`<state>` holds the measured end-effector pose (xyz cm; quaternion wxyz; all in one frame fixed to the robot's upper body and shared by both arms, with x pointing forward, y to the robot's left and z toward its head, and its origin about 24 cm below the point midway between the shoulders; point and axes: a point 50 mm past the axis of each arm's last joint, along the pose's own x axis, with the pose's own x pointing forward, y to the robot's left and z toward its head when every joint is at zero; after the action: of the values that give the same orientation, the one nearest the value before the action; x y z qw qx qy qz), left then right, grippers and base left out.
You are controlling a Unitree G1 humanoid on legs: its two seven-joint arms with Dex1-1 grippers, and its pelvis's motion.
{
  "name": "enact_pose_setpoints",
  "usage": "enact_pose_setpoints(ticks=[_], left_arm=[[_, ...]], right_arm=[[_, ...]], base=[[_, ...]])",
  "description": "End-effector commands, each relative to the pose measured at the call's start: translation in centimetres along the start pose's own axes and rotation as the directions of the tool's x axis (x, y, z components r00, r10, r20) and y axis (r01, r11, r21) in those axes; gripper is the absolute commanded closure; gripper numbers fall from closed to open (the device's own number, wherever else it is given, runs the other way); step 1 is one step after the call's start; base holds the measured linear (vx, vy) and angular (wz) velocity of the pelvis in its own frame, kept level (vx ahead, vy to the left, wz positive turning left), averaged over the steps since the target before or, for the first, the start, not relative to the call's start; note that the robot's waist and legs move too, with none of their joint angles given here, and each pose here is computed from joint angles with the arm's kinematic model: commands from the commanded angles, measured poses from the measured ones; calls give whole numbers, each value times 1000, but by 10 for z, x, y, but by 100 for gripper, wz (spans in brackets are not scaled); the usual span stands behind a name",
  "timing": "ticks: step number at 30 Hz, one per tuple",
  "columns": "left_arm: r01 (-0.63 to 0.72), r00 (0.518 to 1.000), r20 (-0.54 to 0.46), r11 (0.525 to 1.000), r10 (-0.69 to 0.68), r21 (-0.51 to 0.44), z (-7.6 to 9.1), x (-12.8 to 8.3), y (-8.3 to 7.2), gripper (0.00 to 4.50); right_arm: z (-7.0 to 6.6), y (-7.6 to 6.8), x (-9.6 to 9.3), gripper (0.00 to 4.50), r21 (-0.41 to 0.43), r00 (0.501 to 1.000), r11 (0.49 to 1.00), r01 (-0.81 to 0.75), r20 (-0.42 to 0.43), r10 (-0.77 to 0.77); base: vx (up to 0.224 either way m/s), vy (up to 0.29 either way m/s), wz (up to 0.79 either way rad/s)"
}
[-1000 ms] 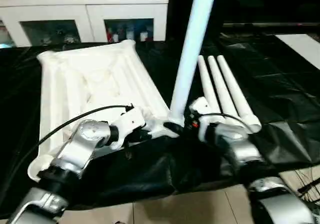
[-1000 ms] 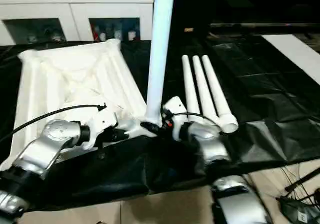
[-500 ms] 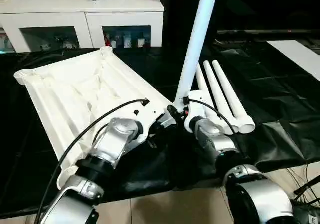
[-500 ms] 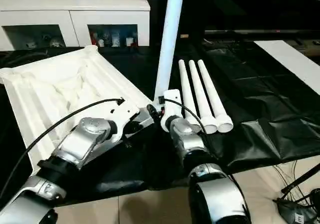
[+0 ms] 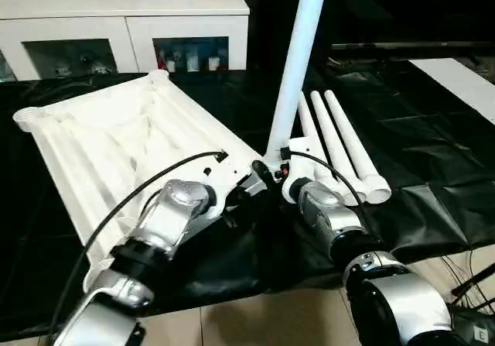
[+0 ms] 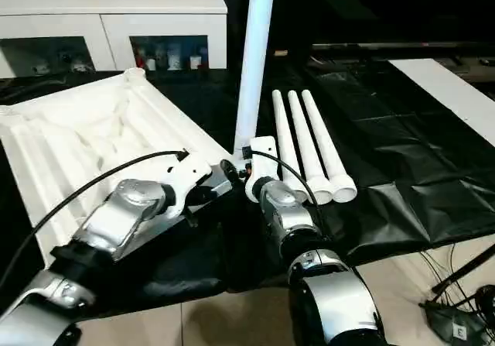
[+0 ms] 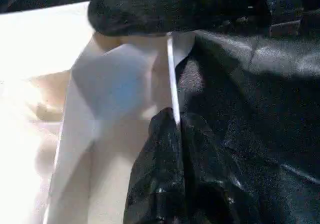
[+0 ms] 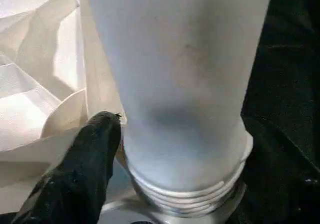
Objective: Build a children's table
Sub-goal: Rotate leg to tighten
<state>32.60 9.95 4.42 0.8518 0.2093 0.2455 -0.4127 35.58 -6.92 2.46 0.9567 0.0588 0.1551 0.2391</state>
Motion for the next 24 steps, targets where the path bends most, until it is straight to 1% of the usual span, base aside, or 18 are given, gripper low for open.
enact_pose_setpoints(ticks=[1, 2, 3, 4, 5, 6, 7, 8, 10, 12, 13, 16, 21, 24], left_arm=[[110, 993, -54, 993, -108, 35, -14, 5, -16, 450], [118, 991, -62, 992, -116, 31, -18, 2, -15, 450], [121, 991, -67, 992, -119, 28, -21, 0, -14, 450], [122, 990, -68, 992, -120, 27, -22, -1, -13, 450], [134, 989, -68, 990, -131, 34, -25, -4, -12, 450], [141, 988, -70, 989, -138, 37, -28, -8, -9, 450], [159, 986, -57, 985, -155, 67, -31, -14, -6, 450], [160, 986, -56, 985, -157, 69, -32, -15, -6, 450], [167, 985, -61, 984, -163, 59, -35, -20, -3, 450], [192, 981, -39, 978, -189, 85, -36, -27, 0, 450], [201, 980, -24, 976, -199, 87, -35, -31, 2, 450], [237, 971, 12, 967, -239, 92, -34, -41, 4, 450], [322, 946, -4, 941, -323, 107, -38, -52, 1, 450], [336, 941, -7, 934, -338, 119, -40, -56, 1, 450]], right_arm=[[2, 9, 0, 41, -62, 995, 993, -101, 10, 101], [5, 6, -2, 28, -78, 991, 988, -130, 24, 133], [7, 4, -3, 28, -83, 988, 985, -151, 32, 154], [7, 4, -3, 18, -84, 987, 984, -155, 34, 158], [9, 2, -6, 6, -98, 977, 973, -210, 30, 213], [9, 0, -9, 6, -121, 963, 957, -264, 14, 268], [7, -3, -16, 6, -197, 937, 917, -347, -35, 347], [7, -3, -16, 6, -203, 935, 913, -354, -40, 353], [4, -6, -23, 6, -252, 901, 866, -432, -87, 425], [2, -10, -30, 6, -286, 865, 817, -500, -126, 485], [3, -12, -35, 6, -296, 844, 792, -534, -141, 517], [7, -19, -43, 6, -308, 810, 751, -584, -156, 566], [14, -25, -48, 6, -322, 792, 729, -604, -139, 594], [15, -25, -52, 6, -324, 762, 697, -640, -150, 630]], base=[[0, 0, 0], [0, 0, 0], [0, 0, 0], [0, 0, 0], [0, 0, 0], [51, -17, 1], [51, -17, 1], [55, -13, 0], [53, -9, 0], [0, 0, 0], [0, 0, 0], [0, 0, 0], [0, 0, 0], [0, 0, 0]])
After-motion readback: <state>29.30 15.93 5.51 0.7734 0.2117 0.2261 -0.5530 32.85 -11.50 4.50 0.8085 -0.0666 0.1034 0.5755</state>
